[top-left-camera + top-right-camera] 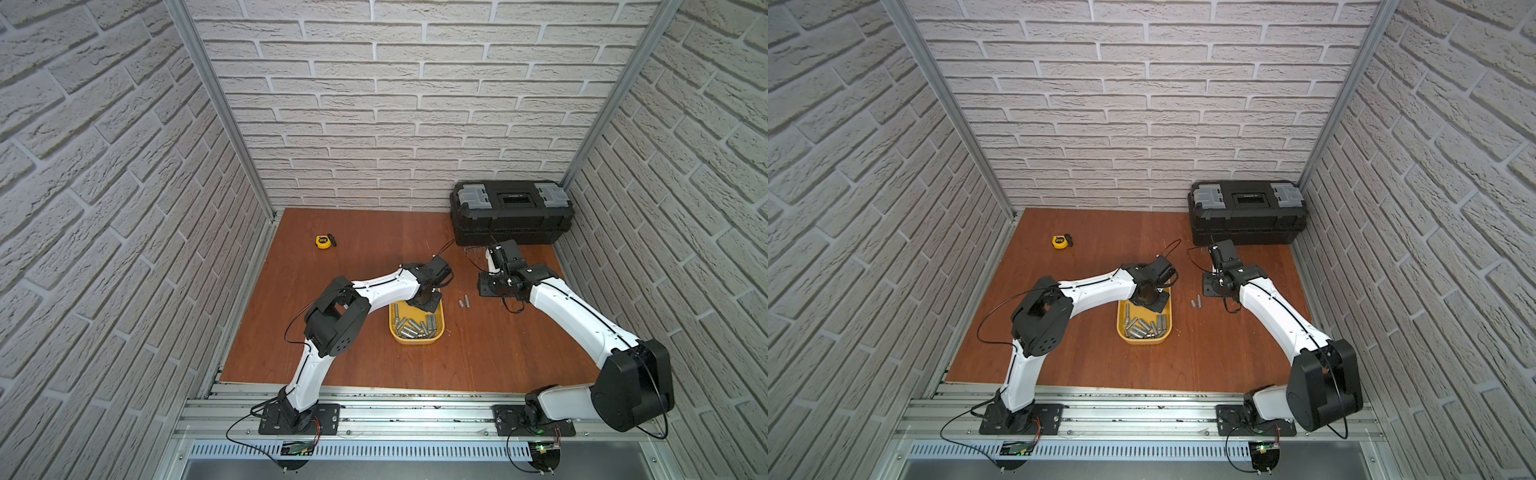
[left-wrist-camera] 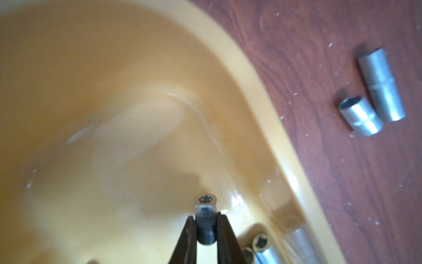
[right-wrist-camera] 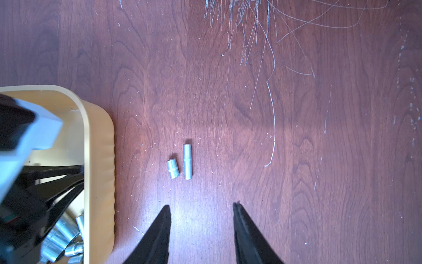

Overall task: Take out the socket from the storage box
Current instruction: Pick up the socket head from the storage box.

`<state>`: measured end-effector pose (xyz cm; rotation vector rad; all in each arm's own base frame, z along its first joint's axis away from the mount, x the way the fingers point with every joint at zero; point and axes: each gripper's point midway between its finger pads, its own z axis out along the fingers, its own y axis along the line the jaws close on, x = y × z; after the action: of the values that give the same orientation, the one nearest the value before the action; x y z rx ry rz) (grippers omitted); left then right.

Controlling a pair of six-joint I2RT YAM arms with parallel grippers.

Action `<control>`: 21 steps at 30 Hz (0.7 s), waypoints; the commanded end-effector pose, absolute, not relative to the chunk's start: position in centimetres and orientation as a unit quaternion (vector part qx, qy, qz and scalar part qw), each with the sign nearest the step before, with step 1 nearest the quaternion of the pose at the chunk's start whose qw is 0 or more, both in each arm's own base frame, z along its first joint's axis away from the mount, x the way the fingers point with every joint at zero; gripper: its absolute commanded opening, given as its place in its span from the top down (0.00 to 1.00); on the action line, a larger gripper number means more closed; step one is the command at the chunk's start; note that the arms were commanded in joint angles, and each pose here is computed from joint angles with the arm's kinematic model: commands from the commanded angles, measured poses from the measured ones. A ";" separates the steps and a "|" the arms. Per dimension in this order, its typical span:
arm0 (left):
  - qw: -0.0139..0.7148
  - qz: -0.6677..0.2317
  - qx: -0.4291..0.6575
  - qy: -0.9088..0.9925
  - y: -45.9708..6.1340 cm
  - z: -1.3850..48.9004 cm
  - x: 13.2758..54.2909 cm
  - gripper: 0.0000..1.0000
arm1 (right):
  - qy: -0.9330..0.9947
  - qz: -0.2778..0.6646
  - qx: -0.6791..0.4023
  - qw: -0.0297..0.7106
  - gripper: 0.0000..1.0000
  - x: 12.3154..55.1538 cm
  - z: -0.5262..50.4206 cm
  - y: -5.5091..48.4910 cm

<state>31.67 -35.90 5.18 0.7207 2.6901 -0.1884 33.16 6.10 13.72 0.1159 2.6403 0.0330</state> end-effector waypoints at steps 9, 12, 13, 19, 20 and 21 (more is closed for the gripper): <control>0.259 -0.061 0.170 0.949 -27.1 12.6 35.1 0.91 | 0.966 0.025 0.046 0.253 0.54 33.3 13.6 6.3; 0.249 -0.040 0.131 0.959 -22.9 11.9 35.2 0.90 | 0.967 0.029 0.047 0.250 0.54 33.4 13.3 6.5; 0.247 -0.035 0.118 0.961 -21.6 11.6 35.2 0.90 | 0.967 0.030 0.046 0.249 0.54 33.4 13.2 6.5; 0.227 -0.015 0.073 0.971 -16.9 9.4 34.9 0.90 | 0.968 0.032 0.046 0.245 0.54 33.6 12.9 6.7; 0.221 -0.014 0.070 0.973 -16.5 8.9 34.9 0.90 | 0.968 0.032 0.046 0.244 0.54 33.6 12.9 6.7; 0.214 -0.014 0.068 0.974 -16.4 8.5 34.8 0.90 | 0.968 0.032 0.046 0.243 0.54 33.6 12.8 6.6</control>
<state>34.70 -16.87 8.40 0.2163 2.7108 -0.0261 33.13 6.60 13.11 0.1076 2.6547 0.0695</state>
